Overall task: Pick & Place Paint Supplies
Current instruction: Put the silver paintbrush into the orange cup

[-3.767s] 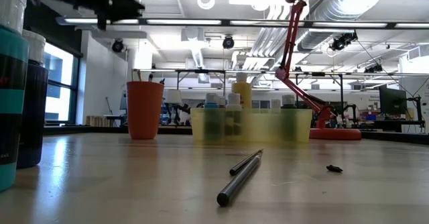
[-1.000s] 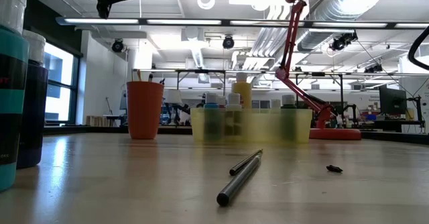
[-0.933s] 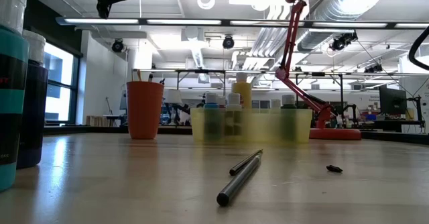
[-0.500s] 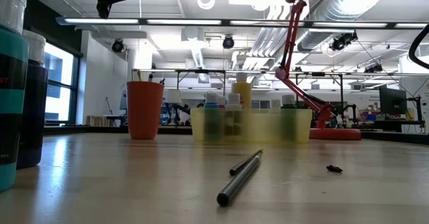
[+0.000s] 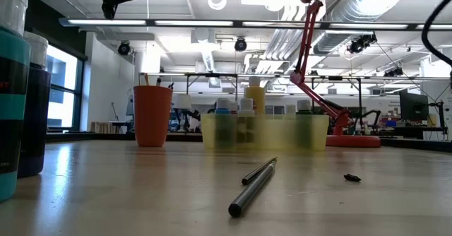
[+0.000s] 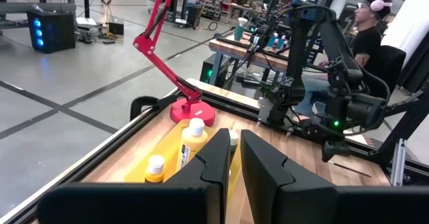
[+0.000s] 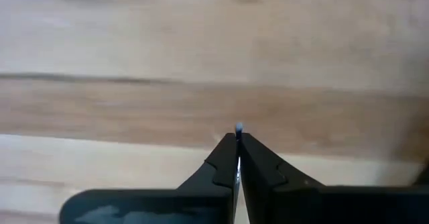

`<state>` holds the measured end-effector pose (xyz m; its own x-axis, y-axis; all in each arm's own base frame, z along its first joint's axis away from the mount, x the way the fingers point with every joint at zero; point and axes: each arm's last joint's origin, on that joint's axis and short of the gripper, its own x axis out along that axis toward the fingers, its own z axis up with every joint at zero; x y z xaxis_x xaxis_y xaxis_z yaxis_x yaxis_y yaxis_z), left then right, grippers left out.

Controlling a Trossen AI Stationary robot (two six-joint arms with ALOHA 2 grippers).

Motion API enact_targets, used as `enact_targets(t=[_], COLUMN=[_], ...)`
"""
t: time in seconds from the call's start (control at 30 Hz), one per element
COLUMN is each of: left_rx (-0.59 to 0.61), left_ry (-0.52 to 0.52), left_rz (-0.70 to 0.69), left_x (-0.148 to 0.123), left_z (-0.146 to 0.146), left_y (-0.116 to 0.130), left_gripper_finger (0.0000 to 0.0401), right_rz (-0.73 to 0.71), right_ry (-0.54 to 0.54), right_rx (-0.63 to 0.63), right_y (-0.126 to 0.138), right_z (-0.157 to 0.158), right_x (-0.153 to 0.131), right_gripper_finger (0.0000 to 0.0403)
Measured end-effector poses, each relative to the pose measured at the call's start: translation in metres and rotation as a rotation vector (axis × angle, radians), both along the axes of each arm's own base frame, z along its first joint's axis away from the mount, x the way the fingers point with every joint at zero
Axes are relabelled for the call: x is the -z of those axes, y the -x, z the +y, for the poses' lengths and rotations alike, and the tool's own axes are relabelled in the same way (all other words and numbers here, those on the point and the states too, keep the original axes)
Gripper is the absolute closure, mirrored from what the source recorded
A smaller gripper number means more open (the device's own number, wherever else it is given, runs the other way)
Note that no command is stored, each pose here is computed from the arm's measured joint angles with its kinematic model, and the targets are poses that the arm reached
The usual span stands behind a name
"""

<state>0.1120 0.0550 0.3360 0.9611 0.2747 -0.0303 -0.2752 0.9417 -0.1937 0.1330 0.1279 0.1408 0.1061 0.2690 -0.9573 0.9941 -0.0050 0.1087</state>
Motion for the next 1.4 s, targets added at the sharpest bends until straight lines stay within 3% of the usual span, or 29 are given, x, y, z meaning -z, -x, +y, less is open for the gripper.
enact_targets(t=[0.2,0.4,0.63,0.93,1.07,1.2,1.4], left_rx=[0.000,0.000,0.008,0.215,0.269,0.364,0.382], left_ry=[0.000,-0.001,0.051,0.261,0.276,0.293,0.314], left_rz=[-0.001,-0.001,-0.013,0.104,0.111,0.091,0.085], left_x=[0.000,0.000,0.000,0.017,0.021,0.022,0.027], left_z=[0.000,0.000,0.000,0.003,0.009,0.015,0.021], left_y=[0.000,0.000,0.000,-0.018,-0.033,-0.047,-0.064], left_gripper_finger=[0.0368,0.0368,0.0368,0.0368,0.0362,0.0328,0.0275], right_rz=[-0.214,-0.543,-0.823,-0.936,-0.988,-1.011,-1.073], right_ry=[0.024,0.057,0.232,0.500,0.642,0.769,0.944], right_rx=[0.026,-0.002,0.008,-0.157,-0.233,-0.294,-0.375], right_y=[-0.003,-0.013,-0.032,-0.080,-0.100,-0.116,-0.144], right_z=[-0.004,-0.002,-0.010,-0.047,-0.061,-0.072,-0.081], right_x=[-0.017,-0.038,-0.054,-0.095,-0.122,-0.144,-0.169], right_gripper_finger=[0.0401,0.0401,0.0401,0.0401,0.0400,0.0400,0.0400])
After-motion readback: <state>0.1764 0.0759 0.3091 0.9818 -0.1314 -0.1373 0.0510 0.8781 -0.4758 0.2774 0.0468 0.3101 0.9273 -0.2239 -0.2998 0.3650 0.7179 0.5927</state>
